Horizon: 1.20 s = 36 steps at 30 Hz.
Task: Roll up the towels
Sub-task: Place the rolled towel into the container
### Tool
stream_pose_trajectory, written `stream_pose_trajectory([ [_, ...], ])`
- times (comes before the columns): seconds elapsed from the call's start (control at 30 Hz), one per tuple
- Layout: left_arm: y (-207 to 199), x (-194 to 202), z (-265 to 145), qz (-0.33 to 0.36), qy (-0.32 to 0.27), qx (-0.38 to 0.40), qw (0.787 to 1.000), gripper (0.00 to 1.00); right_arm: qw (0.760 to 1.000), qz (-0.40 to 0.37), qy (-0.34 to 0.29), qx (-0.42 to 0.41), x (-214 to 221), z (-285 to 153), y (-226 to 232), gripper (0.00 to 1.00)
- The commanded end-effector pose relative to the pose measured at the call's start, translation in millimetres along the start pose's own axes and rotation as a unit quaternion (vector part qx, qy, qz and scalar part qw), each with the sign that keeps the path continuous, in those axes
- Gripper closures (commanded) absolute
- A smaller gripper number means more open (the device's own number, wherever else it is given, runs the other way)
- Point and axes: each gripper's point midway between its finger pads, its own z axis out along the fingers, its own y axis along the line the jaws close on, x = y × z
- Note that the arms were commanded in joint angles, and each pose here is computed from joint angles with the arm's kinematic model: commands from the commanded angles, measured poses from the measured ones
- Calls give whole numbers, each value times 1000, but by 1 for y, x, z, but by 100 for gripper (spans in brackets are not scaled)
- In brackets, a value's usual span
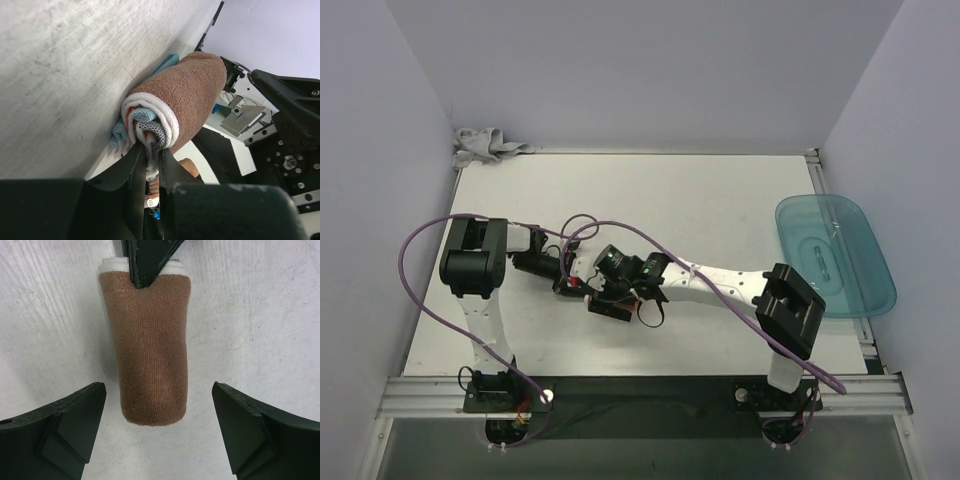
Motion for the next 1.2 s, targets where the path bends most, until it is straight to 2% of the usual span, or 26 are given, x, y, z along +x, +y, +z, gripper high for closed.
stream_pose_trajectory([
  [0.0, 17, -14, 2, 7, -9, -36, 999, 100, 999, -42, 13, 28, 2, 12, -4, 10],
  [0.23, 17, -14, 5, -2, -3, -24, 1000, 100, 996, -84, 27, 15, 16, 42, 8, 19],
  [0.43, 18, -15, 5, -2, -2, -18, 1000, 100, 995, -91, 36, -16, 29, 58, 20, 31],
  [0.63, 12, -16, 5, 12, -2, -1, 1000, 100, 995, -53, 47, -67, 45, 69, 28, 53],
  [0.67, 10, -16, 4, 18, -4, -1, 1000, 99, 996, -24, 52, -74, 50, 69, 23, 61],
  [0.73, 7, -17, 0, 27, -10, 1, 1000, 88, 993, 9, 57, -99, 53, 65, 22, 68],
  [0.77, 4, -16, -2, 32, -13, 1, 999, 77, 991, 43, 56, -115, 56, 63, 19, 77],
  [0.87, 1, -17, -10, 61, -29, -8, 998, 62, 985, 94, 59, -135, 59, 55, 14, 98],
  [0.9, 0, -18, -12, 66, -34, -11, 997, 52, 980, 122, 63, -147, 63, 52, 13, 100],
  [1.07, -12, -25, -34, 98, -75, -28, 992, 32, 966, 191, 65, -162, 71, 42, 4, 100],
  [1.1, -10, -31, -48, 87, -100, -26, 991, 18, 961, 217, 62, -162, 73, 39, -3, 100],
  [1.17, -17, -34, -61, 98, -121, -27, 987, 3, 955, 244, 52, -162, 73, 33, -13, 100],
])
